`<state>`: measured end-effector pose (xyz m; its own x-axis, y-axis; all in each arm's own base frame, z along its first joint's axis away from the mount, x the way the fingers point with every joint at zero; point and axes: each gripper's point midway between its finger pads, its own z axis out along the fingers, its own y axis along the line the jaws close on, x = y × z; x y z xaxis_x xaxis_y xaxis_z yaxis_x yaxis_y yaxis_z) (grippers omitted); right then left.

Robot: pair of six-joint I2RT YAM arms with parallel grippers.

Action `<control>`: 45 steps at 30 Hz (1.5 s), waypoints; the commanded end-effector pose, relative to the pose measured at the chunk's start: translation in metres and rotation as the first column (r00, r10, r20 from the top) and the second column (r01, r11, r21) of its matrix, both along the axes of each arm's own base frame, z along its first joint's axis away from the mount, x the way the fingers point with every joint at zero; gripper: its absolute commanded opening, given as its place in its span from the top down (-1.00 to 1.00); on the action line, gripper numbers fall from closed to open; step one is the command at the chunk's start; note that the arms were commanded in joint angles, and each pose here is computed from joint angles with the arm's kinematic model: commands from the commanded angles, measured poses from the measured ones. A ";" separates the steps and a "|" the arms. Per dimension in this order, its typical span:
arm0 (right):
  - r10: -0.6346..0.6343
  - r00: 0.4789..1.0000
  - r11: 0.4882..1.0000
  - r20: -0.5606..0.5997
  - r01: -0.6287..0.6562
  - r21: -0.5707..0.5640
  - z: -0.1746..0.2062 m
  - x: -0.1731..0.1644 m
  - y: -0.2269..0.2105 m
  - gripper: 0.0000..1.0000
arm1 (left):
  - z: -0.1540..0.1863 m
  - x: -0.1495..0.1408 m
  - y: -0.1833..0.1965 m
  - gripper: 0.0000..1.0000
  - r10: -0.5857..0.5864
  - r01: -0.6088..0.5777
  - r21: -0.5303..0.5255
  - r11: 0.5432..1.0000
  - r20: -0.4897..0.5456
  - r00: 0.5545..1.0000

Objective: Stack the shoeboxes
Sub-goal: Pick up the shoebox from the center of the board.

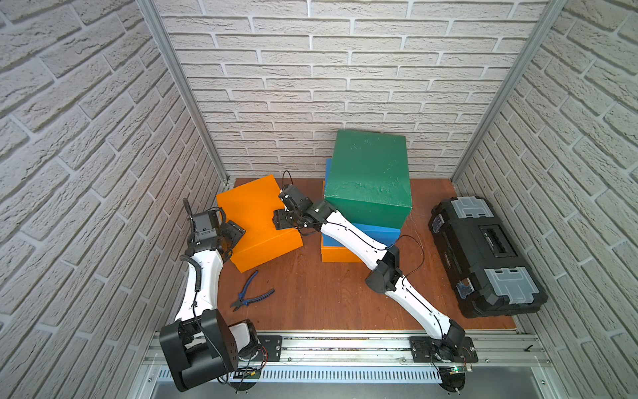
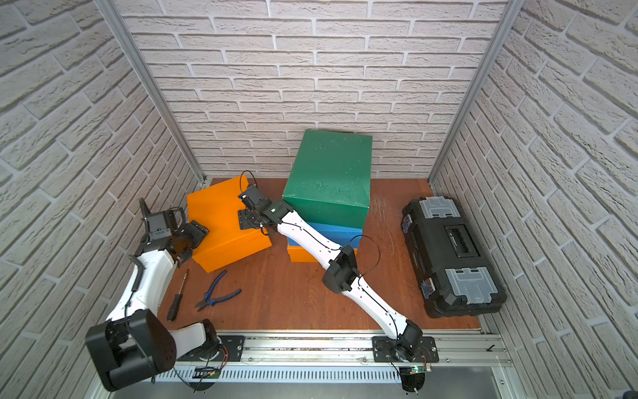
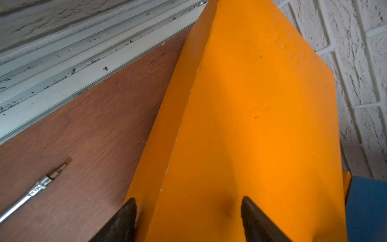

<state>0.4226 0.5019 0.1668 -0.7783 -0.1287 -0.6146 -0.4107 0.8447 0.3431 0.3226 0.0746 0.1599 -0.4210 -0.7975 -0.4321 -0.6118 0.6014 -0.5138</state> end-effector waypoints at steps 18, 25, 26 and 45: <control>0.456 0.884 0.883 0.102 -0.464 0.076 0.081 -0.148 0.077 -0.37 | 0.131 -0.003 -0.050 -0.53 -0.126 0.155 -0.050 0.987 0.371 0.920; 0.469 0.870 0.877 0.149 -0.479 0.033 0.098 -0.160 0.072 -0.37 | 0.157 -0.011 -0.057 -0.53 -0.131 0.168 -0.052 0.984 0.422 0.897; 0.472 0.868 0.876 0.158 -0.482 0.031 0.101 -0.161 0.071 -0.37 | 0.163 -0.012 -0.059 -0.53 -0.135 0.174 -0.052 0.983 0.434 0.891; 0.510 0.815 0.842 0.276 -0.538 0.034 0.166 -0.197 0.061 -0.36 | 0.257 -0.046 -0.077 -0.45 -0.162 0.192 0.011 0.981 0.583 0.796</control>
